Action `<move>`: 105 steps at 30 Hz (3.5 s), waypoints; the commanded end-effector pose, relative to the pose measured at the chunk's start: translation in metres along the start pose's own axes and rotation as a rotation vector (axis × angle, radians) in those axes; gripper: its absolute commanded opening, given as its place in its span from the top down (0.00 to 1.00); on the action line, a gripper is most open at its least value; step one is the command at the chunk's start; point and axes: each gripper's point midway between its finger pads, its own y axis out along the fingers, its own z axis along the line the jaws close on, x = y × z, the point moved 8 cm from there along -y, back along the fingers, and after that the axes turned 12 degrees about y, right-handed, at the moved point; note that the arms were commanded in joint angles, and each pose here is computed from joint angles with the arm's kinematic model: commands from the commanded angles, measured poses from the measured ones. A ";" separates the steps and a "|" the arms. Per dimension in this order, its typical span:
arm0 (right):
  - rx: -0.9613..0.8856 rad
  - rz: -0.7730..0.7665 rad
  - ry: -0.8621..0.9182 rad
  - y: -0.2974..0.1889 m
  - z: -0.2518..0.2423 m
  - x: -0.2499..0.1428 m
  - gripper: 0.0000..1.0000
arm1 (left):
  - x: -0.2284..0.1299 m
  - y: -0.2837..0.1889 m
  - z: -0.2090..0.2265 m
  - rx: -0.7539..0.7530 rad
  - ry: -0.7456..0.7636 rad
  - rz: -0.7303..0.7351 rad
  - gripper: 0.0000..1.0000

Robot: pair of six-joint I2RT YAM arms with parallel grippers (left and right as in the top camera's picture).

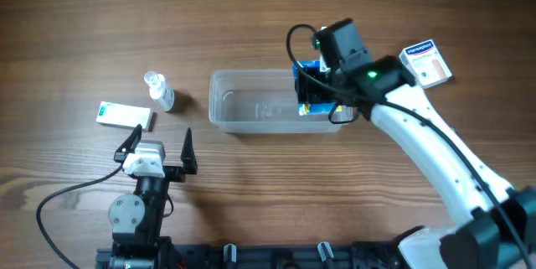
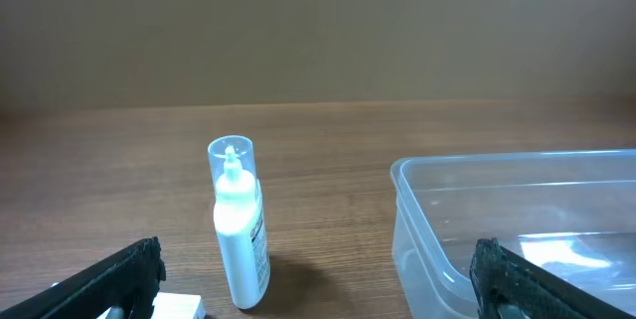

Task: Pack container
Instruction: 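Carry the VapoDrops box left and lower it into the container, then release the box and move the right gripper to the Hansaplast box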

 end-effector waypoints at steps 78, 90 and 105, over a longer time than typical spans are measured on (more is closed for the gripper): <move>-0.375 -0.261 0.128 -0.044 -0.203 0.079 0.00 | -0.002 0.000 -0.002 -0.015 0.023 -0.004 0.00; -0.342 -0.263 -0.031 0.008 -0.267 0.108 0.00 | -0.001 0.000 -0.002 -0.015 0.023 -0.005 0.00; -0.102 -0.148 0.208 0.085 -0.312 0.089 0.00 | -0.001 0.000 -0.002 -0.015 0.023 -0.005 0.00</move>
